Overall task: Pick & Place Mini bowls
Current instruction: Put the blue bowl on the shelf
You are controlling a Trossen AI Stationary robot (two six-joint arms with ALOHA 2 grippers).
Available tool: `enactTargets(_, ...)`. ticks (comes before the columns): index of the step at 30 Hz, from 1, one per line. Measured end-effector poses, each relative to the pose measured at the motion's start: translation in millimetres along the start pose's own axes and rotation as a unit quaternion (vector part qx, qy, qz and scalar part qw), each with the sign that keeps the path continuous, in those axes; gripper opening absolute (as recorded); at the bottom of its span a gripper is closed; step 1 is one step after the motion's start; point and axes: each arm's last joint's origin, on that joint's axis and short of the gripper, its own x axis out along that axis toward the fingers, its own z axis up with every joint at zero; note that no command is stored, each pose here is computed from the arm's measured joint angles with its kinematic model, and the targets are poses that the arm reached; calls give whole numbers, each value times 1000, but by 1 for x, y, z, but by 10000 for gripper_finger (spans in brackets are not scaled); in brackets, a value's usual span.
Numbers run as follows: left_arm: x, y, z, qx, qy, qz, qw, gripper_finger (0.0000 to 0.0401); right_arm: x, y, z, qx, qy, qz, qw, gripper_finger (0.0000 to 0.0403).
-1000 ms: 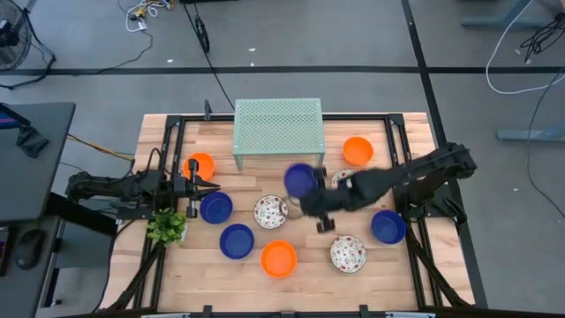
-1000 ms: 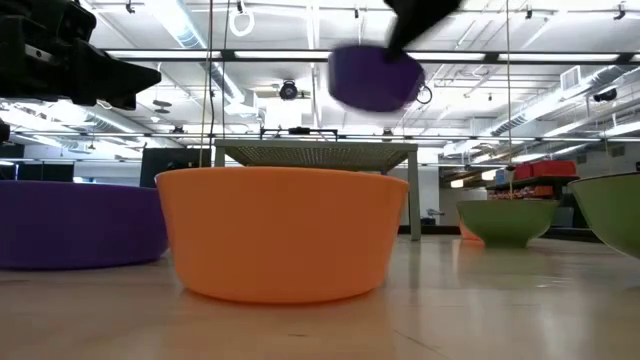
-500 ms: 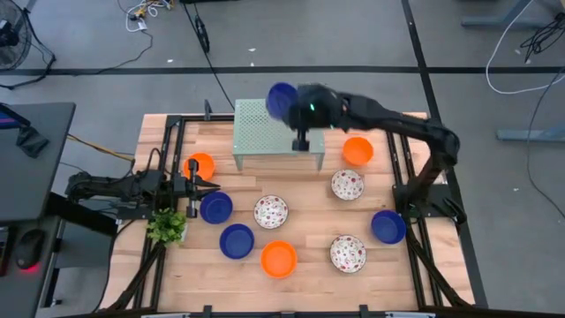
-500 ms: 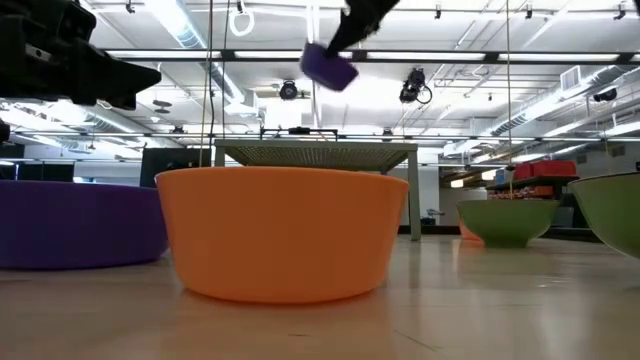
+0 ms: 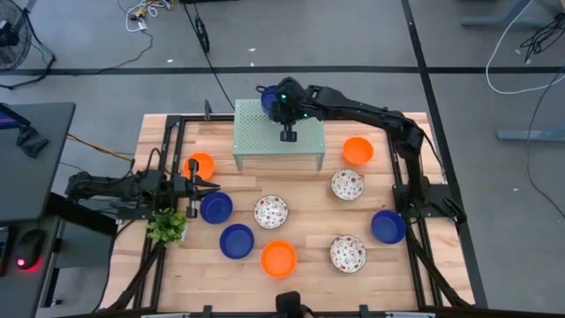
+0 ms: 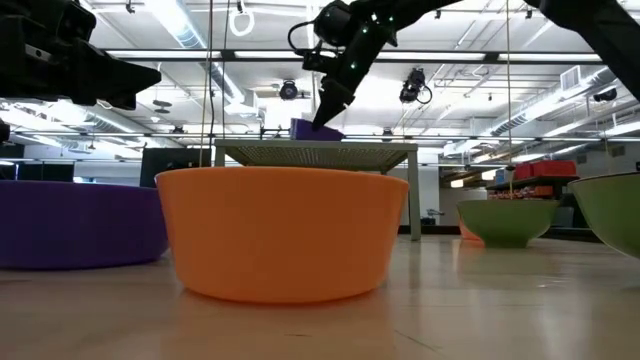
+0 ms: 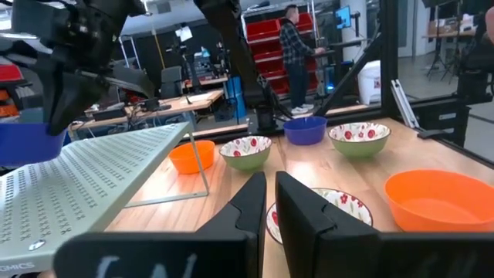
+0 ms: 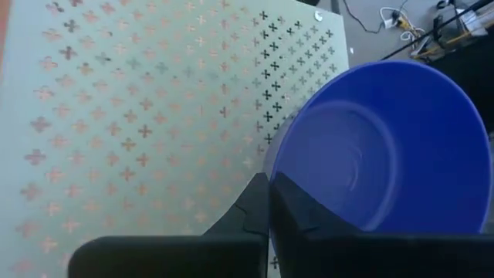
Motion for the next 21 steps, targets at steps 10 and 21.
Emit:
enactTargets(10, 0, 0, 0, 0, 0, 0, 1000, 37, 1, 0, -4, 8, 0, 43, 999, 5)
enactTargets(21, 0, 0, 0, 0, 0, 0, 1000, 37, 3, -1, -4, 10, -6, 36, 999, 24)
